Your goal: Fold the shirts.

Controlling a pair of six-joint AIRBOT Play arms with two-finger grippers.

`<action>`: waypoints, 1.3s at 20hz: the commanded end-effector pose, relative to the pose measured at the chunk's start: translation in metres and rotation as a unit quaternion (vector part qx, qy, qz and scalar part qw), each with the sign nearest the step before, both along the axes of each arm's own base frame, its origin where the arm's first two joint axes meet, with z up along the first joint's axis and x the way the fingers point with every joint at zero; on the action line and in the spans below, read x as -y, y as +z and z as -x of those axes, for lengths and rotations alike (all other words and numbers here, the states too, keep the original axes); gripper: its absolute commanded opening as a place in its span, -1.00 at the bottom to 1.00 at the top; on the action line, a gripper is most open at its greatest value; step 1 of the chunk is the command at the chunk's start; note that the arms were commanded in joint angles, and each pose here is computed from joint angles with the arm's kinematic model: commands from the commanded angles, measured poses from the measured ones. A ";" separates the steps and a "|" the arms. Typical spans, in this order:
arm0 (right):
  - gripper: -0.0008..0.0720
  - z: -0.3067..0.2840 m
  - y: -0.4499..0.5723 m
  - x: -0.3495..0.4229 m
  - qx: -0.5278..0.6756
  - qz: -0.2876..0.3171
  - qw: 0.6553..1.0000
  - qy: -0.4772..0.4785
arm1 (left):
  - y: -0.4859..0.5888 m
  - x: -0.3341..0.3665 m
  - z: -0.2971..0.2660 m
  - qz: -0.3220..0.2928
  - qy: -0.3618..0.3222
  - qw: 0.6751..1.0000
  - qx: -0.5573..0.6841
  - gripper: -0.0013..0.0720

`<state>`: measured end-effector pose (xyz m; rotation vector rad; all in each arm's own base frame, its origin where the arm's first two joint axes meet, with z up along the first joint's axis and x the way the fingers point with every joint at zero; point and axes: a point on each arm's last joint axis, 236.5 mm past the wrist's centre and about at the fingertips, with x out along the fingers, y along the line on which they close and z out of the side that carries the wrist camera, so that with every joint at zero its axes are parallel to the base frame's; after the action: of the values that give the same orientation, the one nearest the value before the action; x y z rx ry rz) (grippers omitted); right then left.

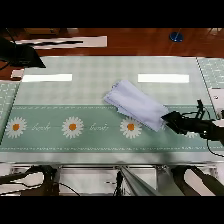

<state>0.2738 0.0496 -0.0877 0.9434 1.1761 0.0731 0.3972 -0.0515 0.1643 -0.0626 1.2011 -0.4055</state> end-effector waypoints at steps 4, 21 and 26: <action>-0.93 -0.036 -0.007 -0.055 0.028 -0.036 0.999 -0.024 | 0.000 0.001 0.000 0.003 0.002 1.000 -0.002 0.28; -0.92 0.118 0.211 0.212 -0.112 0.224 0.947 -0.198 | -0.001 0.007 -0.002 0.016 -0.004 1.000 -0.002 0.28; -0.92 0.209 0.200 0.235 -0.271 0.248 0.891 -0.267 | 0.000 0.006 -0.004 0.007 -0.026 1.000 0.011 0.28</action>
<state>0.1328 -0.1754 0.1124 0.7913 1.1634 -0.7209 0.4003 -0.0581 0.1642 -0.0668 1.1886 -0.4416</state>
